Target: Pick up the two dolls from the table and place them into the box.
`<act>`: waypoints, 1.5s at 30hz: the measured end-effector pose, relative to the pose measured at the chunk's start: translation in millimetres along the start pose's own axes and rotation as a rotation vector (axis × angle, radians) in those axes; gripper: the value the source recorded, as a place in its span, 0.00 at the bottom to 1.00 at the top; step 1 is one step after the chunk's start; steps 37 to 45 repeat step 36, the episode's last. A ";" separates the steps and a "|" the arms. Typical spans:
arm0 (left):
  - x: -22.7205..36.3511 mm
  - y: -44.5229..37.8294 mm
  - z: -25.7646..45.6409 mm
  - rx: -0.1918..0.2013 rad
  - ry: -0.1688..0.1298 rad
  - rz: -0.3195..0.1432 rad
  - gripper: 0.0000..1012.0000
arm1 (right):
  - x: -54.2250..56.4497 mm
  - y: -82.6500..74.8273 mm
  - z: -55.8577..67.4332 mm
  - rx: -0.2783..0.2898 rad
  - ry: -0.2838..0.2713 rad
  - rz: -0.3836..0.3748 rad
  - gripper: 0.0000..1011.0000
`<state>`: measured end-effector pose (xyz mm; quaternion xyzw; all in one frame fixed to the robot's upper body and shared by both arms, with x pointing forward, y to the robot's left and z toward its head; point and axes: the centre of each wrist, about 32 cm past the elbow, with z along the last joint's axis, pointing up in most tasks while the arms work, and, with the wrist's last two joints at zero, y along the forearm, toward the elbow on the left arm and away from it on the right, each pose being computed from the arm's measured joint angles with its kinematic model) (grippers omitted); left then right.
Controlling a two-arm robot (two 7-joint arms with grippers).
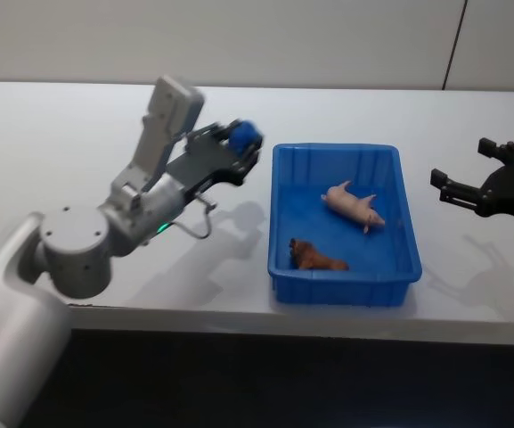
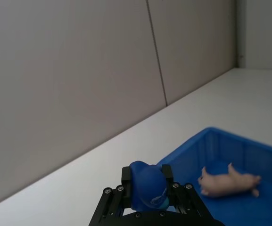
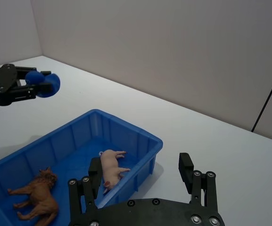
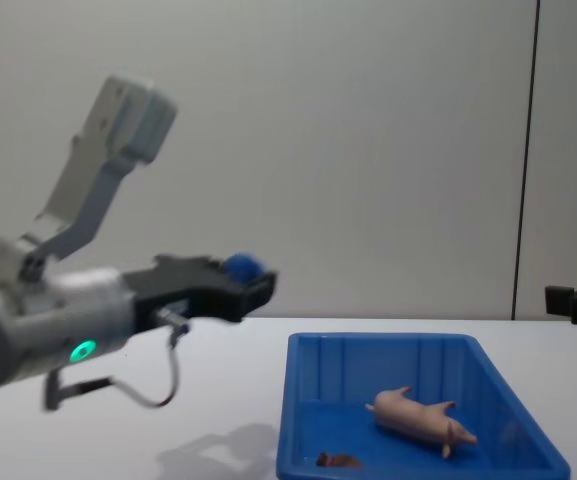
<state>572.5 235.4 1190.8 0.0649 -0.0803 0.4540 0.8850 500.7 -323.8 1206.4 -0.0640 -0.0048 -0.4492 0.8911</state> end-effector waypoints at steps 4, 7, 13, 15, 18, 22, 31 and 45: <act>-13.3 -14.5 16.0 -0.055 -0.006 -0.041 0.35 | 0.0 0.0 0.0 0.000 0.000 0.000 0.99; -23.1 -23.7 25.1 -0.088 -0.006 -0.068 0.36 | 0.0 0.0 0.0 0.000 0.000 0.000 0.99; -39.4 -36.7 39.1 -0.137 -0.005 -0.114 0.56 | 0.0 0.0 0.0 0.000 0.000 0.000 0.99; -41.9 -38.3 41.1 -0.144 -0.004 -0.122 0.60 | 0.0 0.0 0.0 0.000 0.000 0.000 0.99; -47.6 -41.1 45.3 -0.159 -0.002 -0.136 0.70 | 0.0 0.0 0.0 0.000 0.000 0.000 0.99; -52.1 -41.7 49.6 -0.175 0.000 -0.147 0.82 | 0.0 0.0 0.0 0.000 0.000 0.000 0.99; -55.6 -26.7 50.6 -0.193 0.012 -0.122 0.99 | 0.0 0.0 0.0 0.000 0.000 0.000 0.99; -55.2 -14.6 49.4 -0.200 0.019 -0.098 0.99 | 0.0 0.0 0.0 0.000 0.000 0.000 0.99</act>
